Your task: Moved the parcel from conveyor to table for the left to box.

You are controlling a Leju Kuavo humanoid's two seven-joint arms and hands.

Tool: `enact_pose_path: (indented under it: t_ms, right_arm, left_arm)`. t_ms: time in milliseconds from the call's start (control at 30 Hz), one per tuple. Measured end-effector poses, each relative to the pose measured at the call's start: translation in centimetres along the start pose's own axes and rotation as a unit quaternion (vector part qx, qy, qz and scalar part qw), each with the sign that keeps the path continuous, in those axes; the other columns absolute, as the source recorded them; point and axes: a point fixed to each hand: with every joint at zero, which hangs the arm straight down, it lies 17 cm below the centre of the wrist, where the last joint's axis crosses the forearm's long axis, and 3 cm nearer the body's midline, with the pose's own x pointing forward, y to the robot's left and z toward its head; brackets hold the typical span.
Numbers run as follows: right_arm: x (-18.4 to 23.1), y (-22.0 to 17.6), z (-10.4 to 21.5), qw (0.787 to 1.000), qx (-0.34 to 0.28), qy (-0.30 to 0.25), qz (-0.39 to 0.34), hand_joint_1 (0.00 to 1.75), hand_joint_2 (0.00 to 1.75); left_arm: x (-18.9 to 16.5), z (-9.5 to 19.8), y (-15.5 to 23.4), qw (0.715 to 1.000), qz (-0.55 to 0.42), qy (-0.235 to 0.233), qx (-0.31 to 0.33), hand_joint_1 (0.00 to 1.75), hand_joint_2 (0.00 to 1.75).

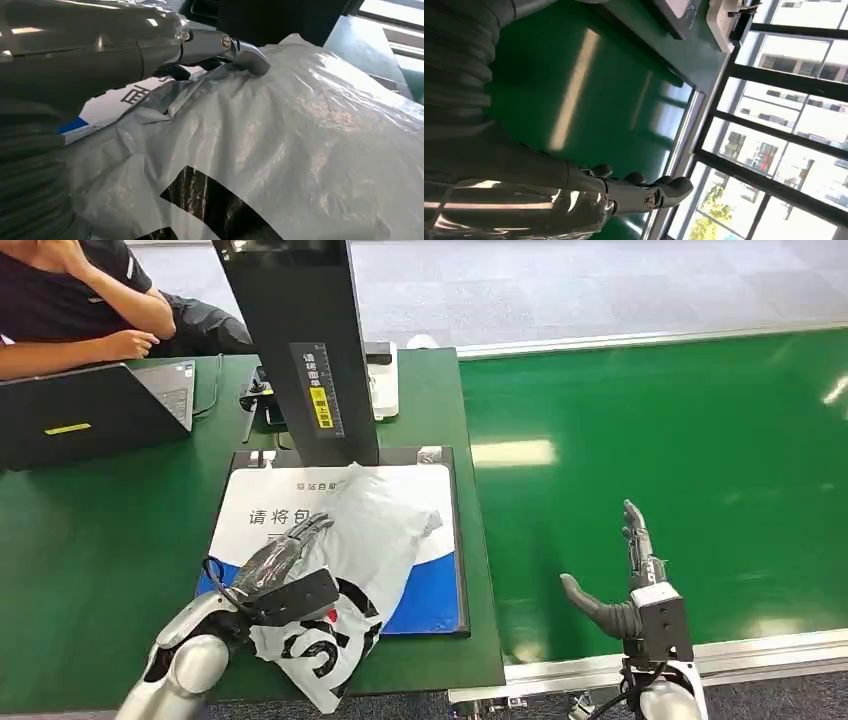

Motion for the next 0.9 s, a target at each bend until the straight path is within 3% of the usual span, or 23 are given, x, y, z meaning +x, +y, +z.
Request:
enact_pose_path:
  t_ms: [233,900]
  right_arm:
    - [-0.3,0.3,0.0,1.000,0.000,0.011,0.001,0.00,1.75]
    - [-0.3,0.8,-0.1,1.000,-0.004,0.019,0.000,0.00,1.75]
  left_arm:
    - [-3.9,-0.4,1.6,0.995,-0.043,0.092,0.022,0.00,1.75]
    - [-5.4,-1.5,0.0,0.992,-0.041,0.122,-0.016,0.00,1.75]
